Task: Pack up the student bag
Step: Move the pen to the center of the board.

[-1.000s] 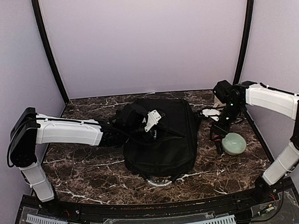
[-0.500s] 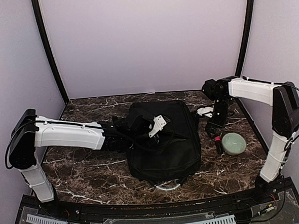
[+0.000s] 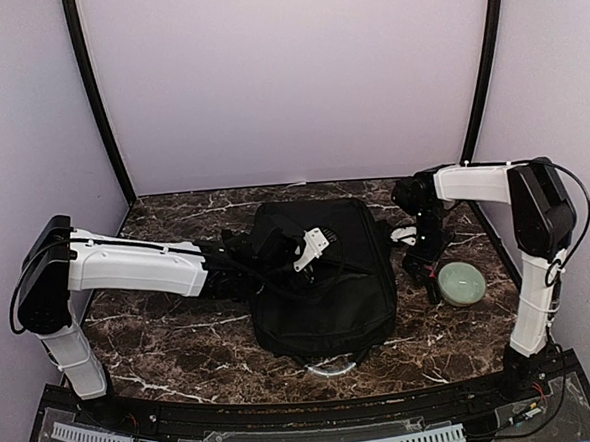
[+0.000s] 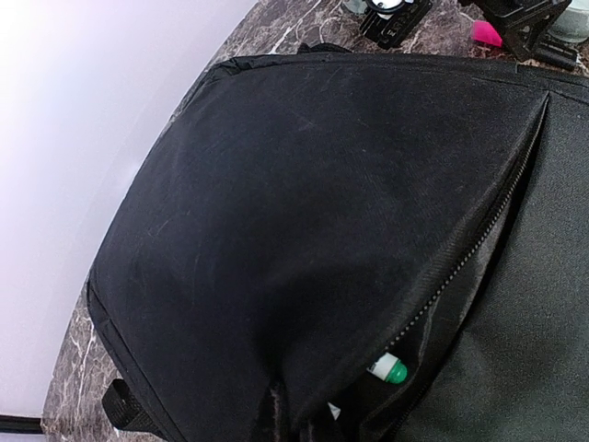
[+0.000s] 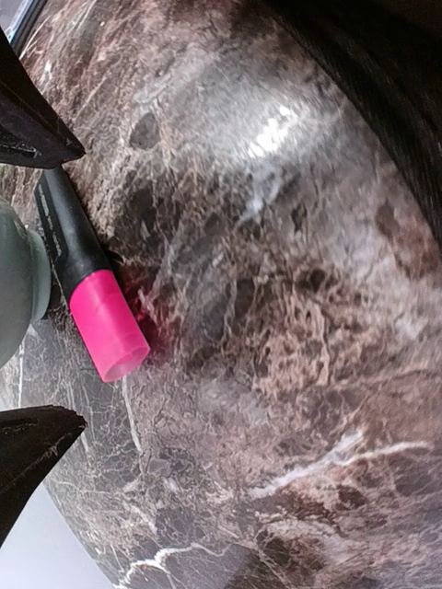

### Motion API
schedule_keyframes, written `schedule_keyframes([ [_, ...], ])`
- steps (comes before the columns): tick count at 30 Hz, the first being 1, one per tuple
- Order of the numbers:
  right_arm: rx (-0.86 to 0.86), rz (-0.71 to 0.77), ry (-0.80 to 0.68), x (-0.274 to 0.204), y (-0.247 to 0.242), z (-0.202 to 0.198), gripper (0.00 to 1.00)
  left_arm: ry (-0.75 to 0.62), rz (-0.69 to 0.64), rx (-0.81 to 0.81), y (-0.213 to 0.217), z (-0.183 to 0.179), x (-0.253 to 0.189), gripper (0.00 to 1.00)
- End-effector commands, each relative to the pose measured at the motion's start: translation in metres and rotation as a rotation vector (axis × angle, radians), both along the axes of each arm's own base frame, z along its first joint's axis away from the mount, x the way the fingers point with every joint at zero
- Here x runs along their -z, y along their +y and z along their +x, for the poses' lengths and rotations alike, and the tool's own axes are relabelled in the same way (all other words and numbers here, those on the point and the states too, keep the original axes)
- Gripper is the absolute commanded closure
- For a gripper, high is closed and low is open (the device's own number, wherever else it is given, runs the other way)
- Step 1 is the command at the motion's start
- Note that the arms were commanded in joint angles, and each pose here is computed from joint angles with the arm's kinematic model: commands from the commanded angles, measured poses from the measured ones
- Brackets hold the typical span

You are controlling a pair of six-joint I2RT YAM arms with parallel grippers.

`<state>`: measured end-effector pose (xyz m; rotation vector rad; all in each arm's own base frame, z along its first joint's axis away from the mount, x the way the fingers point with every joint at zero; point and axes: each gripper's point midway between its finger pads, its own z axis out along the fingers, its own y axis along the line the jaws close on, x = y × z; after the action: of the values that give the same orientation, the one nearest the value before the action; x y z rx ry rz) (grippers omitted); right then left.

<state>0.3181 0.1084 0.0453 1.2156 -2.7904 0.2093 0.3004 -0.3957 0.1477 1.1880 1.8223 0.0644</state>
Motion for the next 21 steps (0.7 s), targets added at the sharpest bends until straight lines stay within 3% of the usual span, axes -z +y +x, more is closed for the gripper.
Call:
schedule_keyframes([
  [1,0.08,-0.025,-0.027,0.006,-0.006,0.007,0.11,-0.055,-0.085,0.001,-0.006,-0.003,-0.044,1.0],
  [7,0.163,0.032,0.03,0.015,-0.011,0.011,0.15,-0.059,-0.064,0.004,-0.008,-0.003,-0.04,1.0],
  [21,0.184,0.204,0.173,0.03,0.015,-0.003,0.46,-0.072,-0.066,0.002,-0.008,-0.004,-0.047,1.0],
])
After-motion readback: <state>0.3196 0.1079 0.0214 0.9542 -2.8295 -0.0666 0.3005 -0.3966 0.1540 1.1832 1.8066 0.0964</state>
